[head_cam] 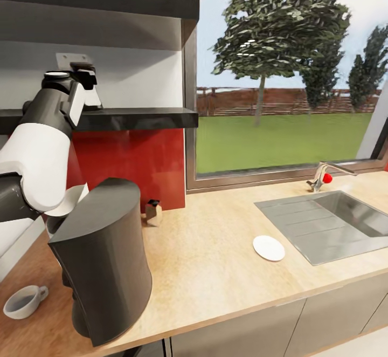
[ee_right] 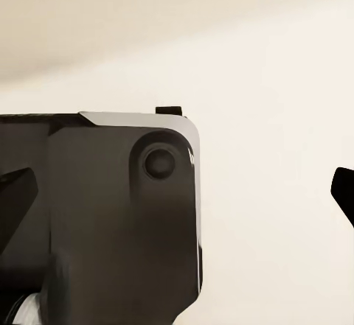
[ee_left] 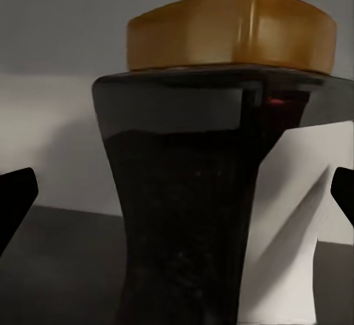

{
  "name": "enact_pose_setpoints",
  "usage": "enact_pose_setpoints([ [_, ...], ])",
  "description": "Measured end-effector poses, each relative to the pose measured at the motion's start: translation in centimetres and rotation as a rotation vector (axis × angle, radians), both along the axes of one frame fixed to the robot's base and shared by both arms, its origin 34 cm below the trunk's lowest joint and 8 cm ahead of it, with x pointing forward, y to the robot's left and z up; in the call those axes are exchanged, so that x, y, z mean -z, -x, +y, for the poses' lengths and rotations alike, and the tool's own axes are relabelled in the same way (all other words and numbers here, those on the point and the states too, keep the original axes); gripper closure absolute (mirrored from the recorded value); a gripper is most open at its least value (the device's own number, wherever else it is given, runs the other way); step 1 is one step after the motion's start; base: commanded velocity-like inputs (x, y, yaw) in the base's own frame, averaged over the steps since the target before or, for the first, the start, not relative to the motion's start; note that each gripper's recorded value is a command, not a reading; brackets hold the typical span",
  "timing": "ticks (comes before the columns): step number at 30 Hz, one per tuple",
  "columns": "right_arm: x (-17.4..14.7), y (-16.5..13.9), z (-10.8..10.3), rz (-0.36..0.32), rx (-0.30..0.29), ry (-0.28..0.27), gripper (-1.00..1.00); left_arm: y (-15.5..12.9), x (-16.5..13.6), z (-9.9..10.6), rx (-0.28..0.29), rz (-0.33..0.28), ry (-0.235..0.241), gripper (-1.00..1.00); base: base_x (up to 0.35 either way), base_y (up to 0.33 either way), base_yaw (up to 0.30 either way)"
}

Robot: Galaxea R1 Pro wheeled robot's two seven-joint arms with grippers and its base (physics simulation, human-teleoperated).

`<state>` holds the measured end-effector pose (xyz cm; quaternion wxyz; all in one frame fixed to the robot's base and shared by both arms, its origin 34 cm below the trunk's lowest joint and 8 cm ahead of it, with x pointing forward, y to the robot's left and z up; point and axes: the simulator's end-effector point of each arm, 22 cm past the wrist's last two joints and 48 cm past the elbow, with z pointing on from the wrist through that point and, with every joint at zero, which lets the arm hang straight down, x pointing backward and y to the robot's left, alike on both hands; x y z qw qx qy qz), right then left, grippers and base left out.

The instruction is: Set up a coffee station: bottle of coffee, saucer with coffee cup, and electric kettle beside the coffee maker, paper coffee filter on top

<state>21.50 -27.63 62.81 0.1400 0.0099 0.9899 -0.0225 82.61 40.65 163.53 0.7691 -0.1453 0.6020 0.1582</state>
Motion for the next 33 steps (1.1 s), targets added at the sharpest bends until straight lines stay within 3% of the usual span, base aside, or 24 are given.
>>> enact_pose_setpoints([
  [12,0.00,0.02,0.02,0.000,-0.001,0.000,-1.00,0.08,-0.02,0.27,-0.004,0.000,-0.001,-1.00,0.109,0.000,0.000],
  [33,0.01,0.04,0.02,0.001,-0.001,0.000,-1.00,0.01,0.15,0.27,-0.004,0.001,-0.002,-1.00,0.006,0.000,0.000],
])
